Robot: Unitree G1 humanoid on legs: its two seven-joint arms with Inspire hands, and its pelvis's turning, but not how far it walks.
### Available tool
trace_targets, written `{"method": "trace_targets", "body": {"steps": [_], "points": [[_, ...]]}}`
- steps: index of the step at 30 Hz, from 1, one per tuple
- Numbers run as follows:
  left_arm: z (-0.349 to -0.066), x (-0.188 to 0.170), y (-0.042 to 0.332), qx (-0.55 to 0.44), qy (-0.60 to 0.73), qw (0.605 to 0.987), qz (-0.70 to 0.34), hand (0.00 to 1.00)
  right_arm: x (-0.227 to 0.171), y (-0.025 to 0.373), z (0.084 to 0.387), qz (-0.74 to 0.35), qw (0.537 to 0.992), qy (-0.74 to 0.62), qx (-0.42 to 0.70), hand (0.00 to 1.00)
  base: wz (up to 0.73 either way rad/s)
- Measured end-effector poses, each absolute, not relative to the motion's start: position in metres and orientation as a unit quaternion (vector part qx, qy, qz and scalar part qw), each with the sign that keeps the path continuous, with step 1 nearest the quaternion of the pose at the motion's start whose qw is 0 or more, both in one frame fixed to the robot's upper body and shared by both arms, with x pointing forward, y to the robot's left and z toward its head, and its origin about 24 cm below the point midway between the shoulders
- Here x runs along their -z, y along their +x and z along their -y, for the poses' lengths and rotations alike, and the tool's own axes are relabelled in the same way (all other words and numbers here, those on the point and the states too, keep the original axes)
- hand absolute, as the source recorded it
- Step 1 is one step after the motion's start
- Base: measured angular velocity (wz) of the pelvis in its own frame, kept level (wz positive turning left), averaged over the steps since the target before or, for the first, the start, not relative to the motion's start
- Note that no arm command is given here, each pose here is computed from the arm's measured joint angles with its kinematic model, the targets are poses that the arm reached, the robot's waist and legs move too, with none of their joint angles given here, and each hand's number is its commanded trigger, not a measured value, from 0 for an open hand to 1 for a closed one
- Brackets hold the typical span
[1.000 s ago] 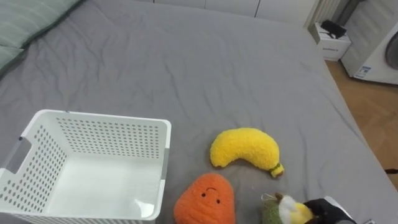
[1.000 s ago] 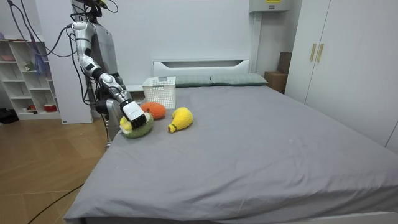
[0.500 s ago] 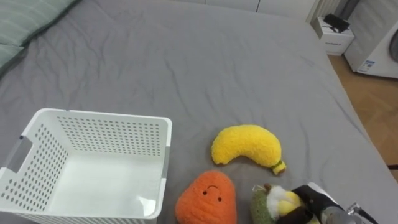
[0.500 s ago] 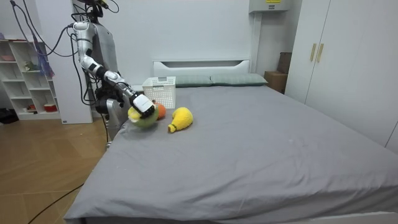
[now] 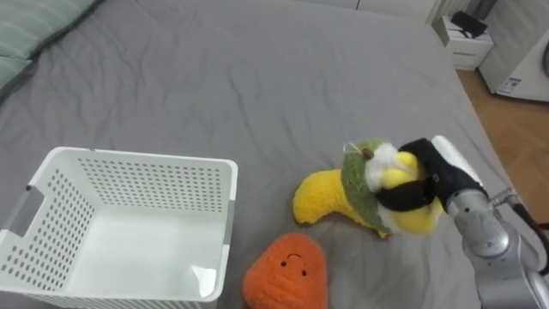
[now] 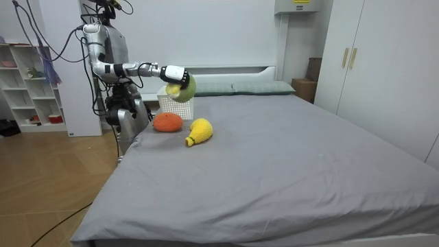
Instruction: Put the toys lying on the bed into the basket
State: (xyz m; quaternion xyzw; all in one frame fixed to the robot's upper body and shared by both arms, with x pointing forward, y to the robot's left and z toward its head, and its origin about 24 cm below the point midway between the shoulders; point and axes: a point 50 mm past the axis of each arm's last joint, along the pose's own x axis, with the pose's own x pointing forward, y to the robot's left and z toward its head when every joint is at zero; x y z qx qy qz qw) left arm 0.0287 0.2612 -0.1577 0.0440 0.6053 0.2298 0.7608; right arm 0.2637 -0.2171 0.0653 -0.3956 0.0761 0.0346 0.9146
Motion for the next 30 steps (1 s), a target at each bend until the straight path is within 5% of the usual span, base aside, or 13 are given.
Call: {"method": "trace_targets", "body": {"steps": [6,13,14,16,24,27,30], "points": [[-0.261,0.157,0.033,-0.223,0.042,0.768,-0.598,0.0,-0.11,0.273,0.196,0.025,0.931,-0.362,-0.052,1.0,0.03],[-0.257,0.158,0.04,-0.204,0.05,0.775,-0.596,0.0,-0.118,0.282,0.167,0.049,0.918,-0.376,-0.118,0.98,0.04],[-0.255,0.158,0.043,-0.197,0.051,0.778,-0.595,0.0,-0.119,0.283,0.161,0.052,0.915,-0.378,-0.133,0.91,0.04],[-0.254,0.158,0.046,-0.187,0.057,0.78,-0.595,0.0,-0.12,0.284,0.152,0.059,0.909,-0.385,-0.148,0.61,0.08],[-0.247,0.159,0.06,-0.172,0.052,0.788,-0.589,0.0,-0.131,0.29,0.105,0.087,0.887,-0.391,-0.229,0.47,0.18],[-0.245,0.159,0.067,-0.165,0.057,0.793,-0.584,0.0,-0.135,0.291,0.094,0.099,0.887,-0.381,-0.242,0.14,0.22],[-0.245,0.158,0.069,-0.164,0.057,0.795,-0.582,0.0,-0.135,0.289,0.081,0.101,0.883,-0.374,-0.263,0.04,0.04]]}}
